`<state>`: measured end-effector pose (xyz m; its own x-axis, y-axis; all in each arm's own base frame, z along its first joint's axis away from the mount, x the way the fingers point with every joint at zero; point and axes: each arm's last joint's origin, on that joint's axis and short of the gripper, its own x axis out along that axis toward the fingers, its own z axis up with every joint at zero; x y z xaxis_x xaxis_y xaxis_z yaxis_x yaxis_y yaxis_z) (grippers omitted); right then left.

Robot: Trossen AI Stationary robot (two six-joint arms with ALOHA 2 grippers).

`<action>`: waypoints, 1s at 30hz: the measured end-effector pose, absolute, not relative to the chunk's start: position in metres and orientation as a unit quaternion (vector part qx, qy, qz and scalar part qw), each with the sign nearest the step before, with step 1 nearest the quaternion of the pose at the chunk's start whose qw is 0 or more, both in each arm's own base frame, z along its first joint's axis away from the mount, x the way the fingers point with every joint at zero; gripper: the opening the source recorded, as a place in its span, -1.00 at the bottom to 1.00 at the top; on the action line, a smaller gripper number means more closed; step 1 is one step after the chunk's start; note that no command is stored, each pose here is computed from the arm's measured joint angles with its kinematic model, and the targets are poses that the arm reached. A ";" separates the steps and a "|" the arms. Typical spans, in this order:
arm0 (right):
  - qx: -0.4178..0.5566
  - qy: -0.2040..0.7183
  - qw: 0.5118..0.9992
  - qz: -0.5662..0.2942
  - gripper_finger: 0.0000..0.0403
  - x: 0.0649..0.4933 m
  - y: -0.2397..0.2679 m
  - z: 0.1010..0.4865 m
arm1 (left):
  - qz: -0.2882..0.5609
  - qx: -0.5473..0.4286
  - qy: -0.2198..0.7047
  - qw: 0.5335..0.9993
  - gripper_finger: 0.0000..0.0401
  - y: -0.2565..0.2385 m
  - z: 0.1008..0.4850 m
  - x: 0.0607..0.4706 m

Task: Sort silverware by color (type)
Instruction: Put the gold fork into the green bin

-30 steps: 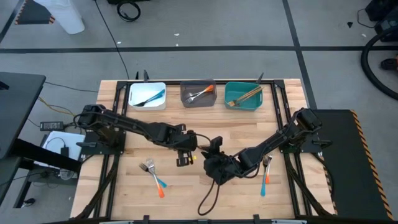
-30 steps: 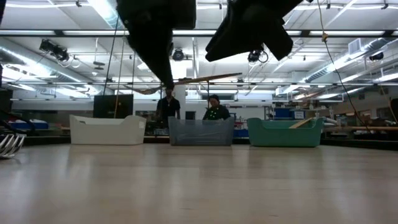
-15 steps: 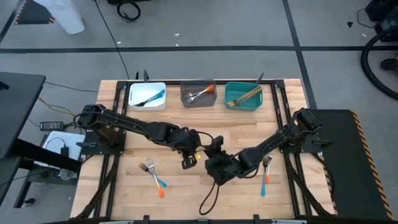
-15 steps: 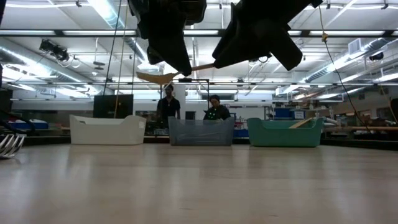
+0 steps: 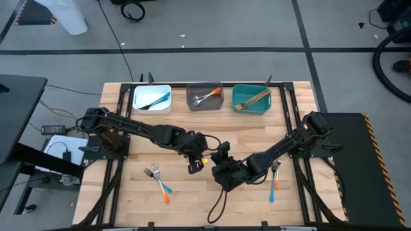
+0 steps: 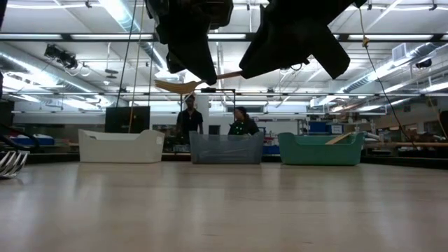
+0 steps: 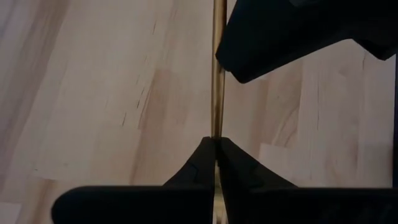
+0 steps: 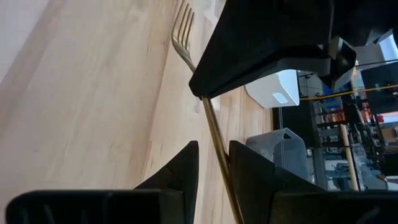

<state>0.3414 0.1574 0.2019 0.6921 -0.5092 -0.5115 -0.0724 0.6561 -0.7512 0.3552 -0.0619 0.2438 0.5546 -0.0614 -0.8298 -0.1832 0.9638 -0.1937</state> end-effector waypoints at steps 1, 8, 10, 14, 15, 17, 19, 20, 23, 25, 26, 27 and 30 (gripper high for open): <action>-0.394 0.369 0.831 -0.134 -0.51 0.341 0.157 0.202 | 0.035 -0.130 0.470 0.872 -0.93 -0.062 0.244 0.355; -0.404 0.371 0.826 -0.131 -0.51 0.341 0.157 0.202 | 0.015 -0.141 0.464 0.874 -0.93 -0.063 0.245 0.357; -0.405 0.372 0.825 -0.130 -0.51 0.341 0.157 0.202 | 0.005 -0.147 0.462 0.875 -0.93 -0.064 0.246 0.358; -0.405 0.373 0.825 -0.129 -0.52 0.341 0.157 0.202 | -0.001 -0.153 0.462 0.874 -0.93 -0.064 0.246 0.358; -0.405 0.373 0.825 -0.129 -0.53 0.341 0.157 0.202 | -0.001 -0.153 0.462 0.874 -0.93 -0.064 0.246 0.358; -0.405 0.372 0.825 -0.129 -0.56 0.341 0.157 0.202 | -0.001 -0.153 0.462 0.874 -0.93 -0.064 0.246 0.358; -0.405 0.372 0.825 -0.129 -0.61 0.341 0.157 0.202 | -0.001 -0.153 0.462 0.874 -0.93 -0.064 0.246 0.358; -0.404 0.372 0.826 -0.129 -0.65 0.341 0.158 0.202 | -0.001 -0.153 0.462 0.874 -0.93 -0.064 0.246 0.358; -0.404 0.374 0.826 -0.124 -0.76 0.340 0.159 0.201 | -0.002 -0.151 0.461 0.874 -0.93 -0.064 0.246 0.358; -0.404 0.375 0.826 -0.118 -0.84 0.340 0.159 0.201 | -0.004 -0.149 0.461 0.875 -0.93 -0.064 0.247 0.358; -0.404 0.375 0.826 -0.117 -0.86 0.340 0.160 0.201 | -0.006 -0.148 0.460 0.876 -0.93 -0.064 0.247 0.358; -0.404 0.376 0.826 -0.117 -0.88 0.339 0.160 0.201 | -0.006 -0.148 0.459 0.876 -0.92 -0.064 0.247 0.358; -0.404 0.375 0.826 -0.117 -0.88 0.339 0.161 0.201 | -0.007 -0.139 0.454 0.880 -0.85 -0.064 0.247 0.359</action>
